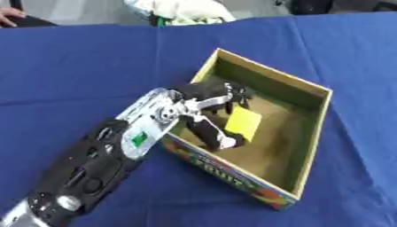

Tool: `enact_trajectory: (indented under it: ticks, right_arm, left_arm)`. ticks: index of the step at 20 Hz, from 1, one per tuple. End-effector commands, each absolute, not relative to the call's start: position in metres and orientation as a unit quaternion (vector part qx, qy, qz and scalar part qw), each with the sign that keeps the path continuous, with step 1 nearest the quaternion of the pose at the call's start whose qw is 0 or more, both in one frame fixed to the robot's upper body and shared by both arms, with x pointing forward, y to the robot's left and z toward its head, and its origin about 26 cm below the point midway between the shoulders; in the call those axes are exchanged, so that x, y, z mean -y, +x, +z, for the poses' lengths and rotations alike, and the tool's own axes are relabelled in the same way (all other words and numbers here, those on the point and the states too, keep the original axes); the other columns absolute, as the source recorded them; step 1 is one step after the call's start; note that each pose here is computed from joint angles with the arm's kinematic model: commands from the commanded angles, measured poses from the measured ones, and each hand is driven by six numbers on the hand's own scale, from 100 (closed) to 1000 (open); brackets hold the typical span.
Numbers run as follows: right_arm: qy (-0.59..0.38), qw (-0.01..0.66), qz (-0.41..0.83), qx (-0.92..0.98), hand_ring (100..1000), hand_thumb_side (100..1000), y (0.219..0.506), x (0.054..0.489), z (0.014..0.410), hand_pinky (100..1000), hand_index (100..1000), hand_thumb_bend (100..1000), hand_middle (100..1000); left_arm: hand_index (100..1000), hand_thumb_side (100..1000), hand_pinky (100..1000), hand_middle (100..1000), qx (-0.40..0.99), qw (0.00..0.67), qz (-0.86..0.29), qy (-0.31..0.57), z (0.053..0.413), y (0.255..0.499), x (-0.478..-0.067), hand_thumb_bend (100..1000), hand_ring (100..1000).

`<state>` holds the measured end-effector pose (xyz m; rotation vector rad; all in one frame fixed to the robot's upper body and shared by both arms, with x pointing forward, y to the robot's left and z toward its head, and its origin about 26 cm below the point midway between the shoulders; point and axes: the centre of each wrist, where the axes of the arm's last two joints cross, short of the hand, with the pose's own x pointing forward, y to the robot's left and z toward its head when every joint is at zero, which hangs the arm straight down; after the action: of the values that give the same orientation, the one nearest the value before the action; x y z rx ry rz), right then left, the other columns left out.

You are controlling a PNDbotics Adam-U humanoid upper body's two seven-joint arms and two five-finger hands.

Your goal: Pick up objects on the table and place them in the box.

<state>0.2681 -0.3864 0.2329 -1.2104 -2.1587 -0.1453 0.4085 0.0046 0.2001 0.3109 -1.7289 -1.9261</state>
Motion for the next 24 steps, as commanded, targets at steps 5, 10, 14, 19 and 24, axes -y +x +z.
enact_trajectory:
  ticks: [5,10,14,19,24]
  right_arm:
    - [-0.462,0.313,-0.054,0.828,760,1000,0.265,0.386,0.242,615,829,100,630]
    - [-0.464,0.315,-0.055,0.826,760,1000,0.264,0.387,0.241,613,829,100,630]
    - [-0.465,0.315,-0.054,0.826,760,1000,0.264,0.387,0.241,613,828,100,630]
    - [-0.466,0.313,-0.054,0.826,761,1000,0.264,0.387,0.241,614,829,100,631]
    - [-0.467,0.312,-0.054,0.826,761,1000,0.264,0.388,0.242,613,828,100,632]
  left_arm:
    - [694,291,603,936,0.615,0.227,-0.743,0.136,0.193,0.41,0.003,100,728]
    - [884,918,770,1000,0.594,0.208,-0.76,0.162,0.198,0.412,-0.001,441,860]
    - [903,990,793,1000,0.601,0.193,-0.752,0.192,0.212,0.409,-0.004,607,877]
    - [901,1000,795,1000,0.621,0.183,-0.736,0.198,0.229,0.405,-0.007,637,880]
    - [893,985,791,1000,0.646,0.178,-0.716,0.194,0.247,0.399,-0.011,605,879]
